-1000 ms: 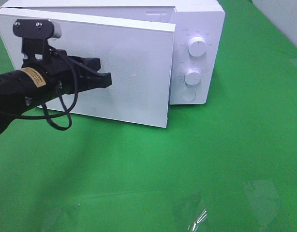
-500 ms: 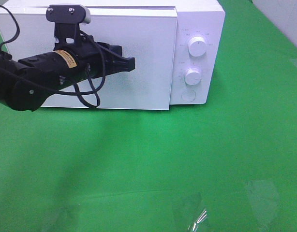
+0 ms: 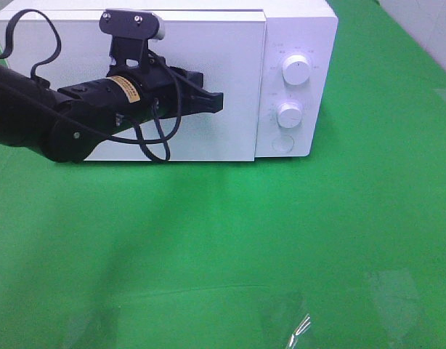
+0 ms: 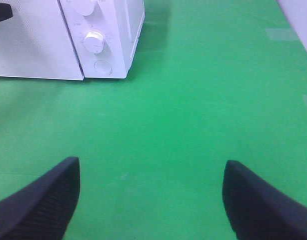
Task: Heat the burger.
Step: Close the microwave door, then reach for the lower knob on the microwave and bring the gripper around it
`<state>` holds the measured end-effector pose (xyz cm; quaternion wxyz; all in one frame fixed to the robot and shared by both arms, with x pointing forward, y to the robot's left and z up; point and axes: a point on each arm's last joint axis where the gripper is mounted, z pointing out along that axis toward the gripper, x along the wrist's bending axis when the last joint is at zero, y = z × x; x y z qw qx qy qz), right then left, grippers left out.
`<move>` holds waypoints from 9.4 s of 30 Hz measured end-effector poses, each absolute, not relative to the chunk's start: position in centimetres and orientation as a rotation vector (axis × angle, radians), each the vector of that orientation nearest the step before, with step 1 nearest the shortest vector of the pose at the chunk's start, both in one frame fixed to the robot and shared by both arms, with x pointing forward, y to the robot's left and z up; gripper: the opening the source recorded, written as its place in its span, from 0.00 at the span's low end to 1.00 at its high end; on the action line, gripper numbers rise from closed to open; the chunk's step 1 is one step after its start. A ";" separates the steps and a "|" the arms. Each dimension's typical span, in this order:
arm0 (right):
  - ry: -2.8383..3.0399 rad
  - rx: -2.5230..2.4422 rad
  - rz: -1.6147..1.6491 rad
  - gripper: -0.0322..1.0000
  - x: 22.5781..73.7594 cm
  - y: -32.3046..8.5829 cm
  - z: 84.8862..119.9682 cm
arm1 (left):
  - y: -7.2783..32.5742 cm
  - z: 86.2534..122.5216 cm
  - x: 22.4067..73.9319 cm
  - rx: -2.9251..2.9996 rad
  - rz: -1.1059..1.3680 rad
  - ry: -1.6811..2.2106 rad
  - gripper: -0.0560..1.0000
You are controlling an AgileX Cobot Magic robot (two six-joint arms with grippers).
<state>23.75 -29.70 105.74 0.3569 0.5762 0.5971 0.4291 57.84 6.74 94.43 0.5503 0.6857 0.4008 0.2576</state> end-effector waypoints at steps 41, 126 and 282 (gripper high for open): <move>1.542 1.488 1.108 0.76 23.8 -29.7 105.7 | 7.6 96.0 48.3 2.138 0.277 1.154 0.98; 1.542 1.488 1.108 0.76 23.8 -29.7 105.7 | 29.8 105.8 23.6 1.614 0.749 1.435 0.98; 1.361 1.203 1.141 0.75 43.5 -17.4 94.6 | 29.7 105.8 23.0 1.468 0.865 1.563 0.98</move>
